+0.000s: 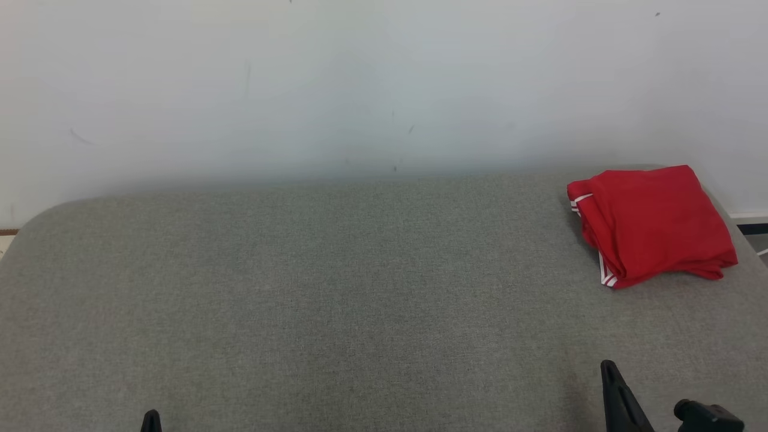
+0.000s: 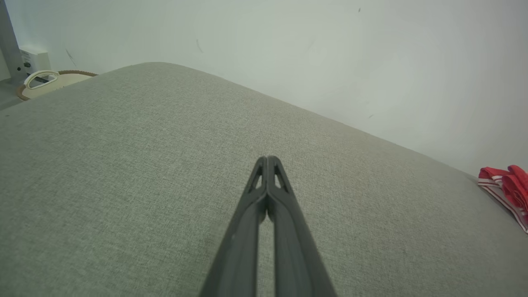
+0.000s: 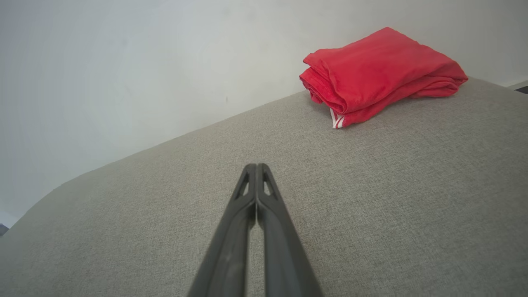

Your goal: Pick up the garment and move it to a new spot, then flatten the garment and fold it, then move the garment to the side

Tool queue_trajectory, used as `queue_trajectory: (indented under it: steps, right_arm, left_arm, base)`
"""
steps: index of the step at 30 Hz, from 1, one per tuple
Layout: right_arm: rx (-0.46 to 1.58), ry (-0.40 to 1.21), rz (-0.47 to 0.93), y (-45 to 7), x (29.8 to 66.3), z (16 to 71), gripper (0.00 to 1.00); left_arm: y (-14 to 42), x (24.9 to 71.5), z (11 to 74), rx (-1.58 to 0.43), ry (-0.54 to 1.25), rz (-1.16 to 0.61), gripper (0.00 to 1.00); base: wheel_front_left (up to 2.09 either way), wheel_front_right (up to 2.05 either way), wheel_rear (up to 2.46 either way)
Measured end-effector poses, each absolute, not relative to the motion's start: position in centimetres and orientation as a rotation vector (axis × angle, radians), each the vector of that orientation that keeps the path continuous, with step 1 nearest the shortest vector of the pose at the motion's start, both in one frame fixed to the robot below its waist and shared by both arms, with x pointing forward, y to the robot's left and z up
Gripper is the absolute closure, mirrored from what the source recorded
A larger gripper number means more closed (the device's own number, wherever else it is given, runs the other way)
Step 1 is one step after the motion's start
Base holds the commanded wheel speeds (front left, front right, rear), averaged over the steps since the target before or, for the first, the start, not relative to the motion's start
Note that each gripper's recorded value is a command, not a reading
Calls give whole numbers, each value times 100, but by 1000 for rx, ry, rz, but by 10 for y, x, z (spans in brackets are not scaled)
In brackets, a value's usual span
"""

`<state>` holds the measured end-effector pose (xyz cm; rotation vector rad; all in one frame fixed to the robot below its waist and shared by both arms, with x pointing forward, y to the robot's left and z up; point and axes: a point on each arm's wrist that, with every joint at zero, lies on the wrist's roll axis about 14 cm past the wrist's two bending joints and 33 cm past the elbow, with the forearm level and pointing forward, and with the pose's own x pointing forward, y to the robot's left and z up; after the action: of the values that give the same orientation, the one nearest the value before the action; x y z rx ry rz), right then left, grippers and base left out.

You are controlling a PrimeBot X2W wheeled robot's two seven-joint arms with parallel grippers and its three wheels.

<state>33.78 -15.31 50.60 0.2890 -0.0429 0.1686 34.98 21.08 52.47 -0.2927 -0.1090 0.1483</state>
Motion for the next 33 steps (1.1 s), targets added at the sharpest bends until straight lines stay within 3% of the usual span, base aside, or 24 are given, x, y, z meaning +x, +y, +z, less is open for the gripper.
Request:
queue_trajectory:
  steps: [33]
  right_arm:
    - [808,0,11,-193,350,501,100]
  left_arm:
    - [194,369,505,-827,4,85,100]
  base:
    - [0,0,0]
